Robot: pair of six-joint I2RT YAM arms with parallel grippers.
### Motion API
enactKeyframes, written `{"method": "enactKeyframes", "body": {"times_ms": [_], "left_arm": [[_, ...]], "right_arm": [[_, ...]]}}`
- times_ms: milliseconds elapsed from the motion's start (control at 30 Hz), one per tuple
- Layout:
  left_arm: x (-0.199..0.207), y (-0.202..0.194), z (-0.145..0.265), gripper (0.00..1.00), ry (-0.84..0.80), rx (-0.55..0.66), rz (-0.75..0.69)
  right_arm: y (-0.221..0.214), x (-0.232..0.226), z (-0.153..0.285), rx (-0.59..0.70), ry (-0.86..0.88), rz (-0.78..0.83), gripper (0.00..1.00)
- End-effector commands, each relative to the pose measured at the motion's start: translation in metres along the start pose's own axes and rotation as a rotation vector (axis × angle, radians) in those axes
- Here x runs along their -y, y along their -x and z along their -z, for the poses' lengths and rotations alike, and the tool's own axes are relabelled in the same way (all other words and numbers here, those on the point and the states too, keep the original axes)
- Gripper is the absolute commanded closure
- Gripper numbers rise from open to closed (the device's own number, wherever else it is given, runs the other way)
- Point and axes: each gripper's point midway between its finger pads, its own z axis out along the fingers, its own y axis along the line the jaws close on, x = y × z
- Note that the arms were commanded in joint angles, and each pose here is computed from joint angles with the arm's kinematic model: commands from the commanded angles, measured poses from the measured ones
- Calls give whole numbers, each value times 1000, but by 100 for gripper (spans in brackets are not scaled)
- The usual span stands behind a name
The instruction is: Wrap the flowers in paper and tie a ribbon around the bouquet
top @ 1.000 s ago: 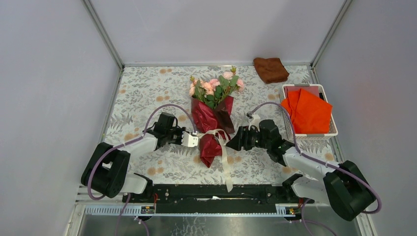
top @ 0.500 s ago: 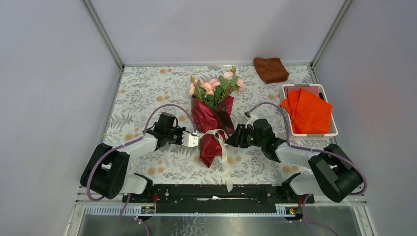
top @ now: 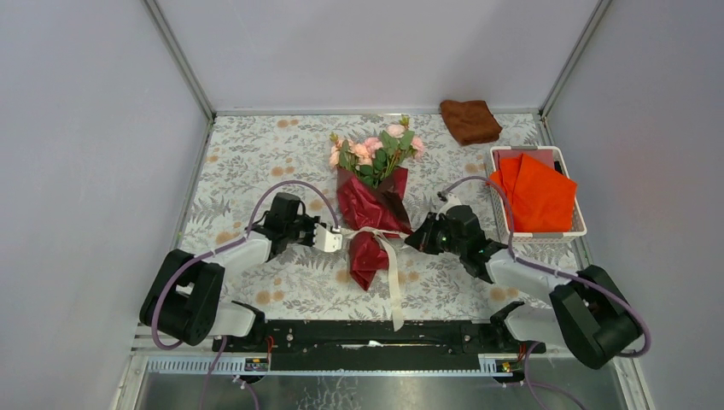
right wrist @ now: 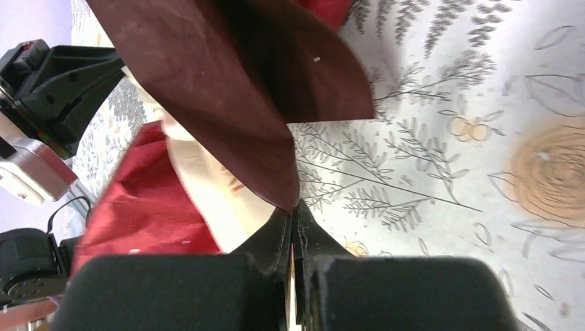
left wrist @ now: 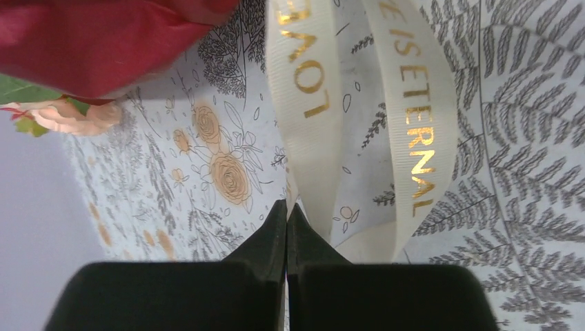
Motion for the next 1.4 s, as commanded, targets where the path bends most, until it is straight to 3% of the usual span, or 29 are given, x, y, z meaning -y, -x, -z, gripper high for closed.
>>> {"method": "enactKeyframes", "body": {"times_ms": [0, 367, 767, 1100, 1133, 1200, 1233, 1267, 1300, 1333, 1367], "left_arm": [[-4, -31, 6, 100, 36, -99, -102], [20, -45, 10, 100, -26, -138, -85], [31, -54, 16, 100, -42, -165, -57], [34, -31, 27, 100, -88, -88, 21], [37, -23, 30, 100, -115, -61, 29], [46, -4, 38, 95, -184, -3, 35], [50, 4, 42, 58, -208, 26, 45], [52, 11, 46, 33, -222, 46, 59], [54, 16, 50, 17, -232, 60, 68], [54, 21, 54, 11, -233, 66, 80], [52, 25, 58, 8, -226, 71, 96]], "right_arm": [[-5, 36, 21, -9, -135, -19, 100], [-13, 90, 48, -57, -259, -107, 100], [-3, 118, 53, -76, -310, -151, 100], [14, 103, 49, -85, -230, -107, 100], [20, 96, 50, -79, -201, -84, 95], [27, 84, 55, -88, -166, -53, 71], [33, 76, 58, -82, -147, -29, 59], [42, 67, 62, -67, -128, -6, 42], [52, 60, 67, -45, -118, 14, 13], [63, 52, 72, -18, -112, 34, 2], [76, 44, 78, 17, -112, 55, 1]]}}
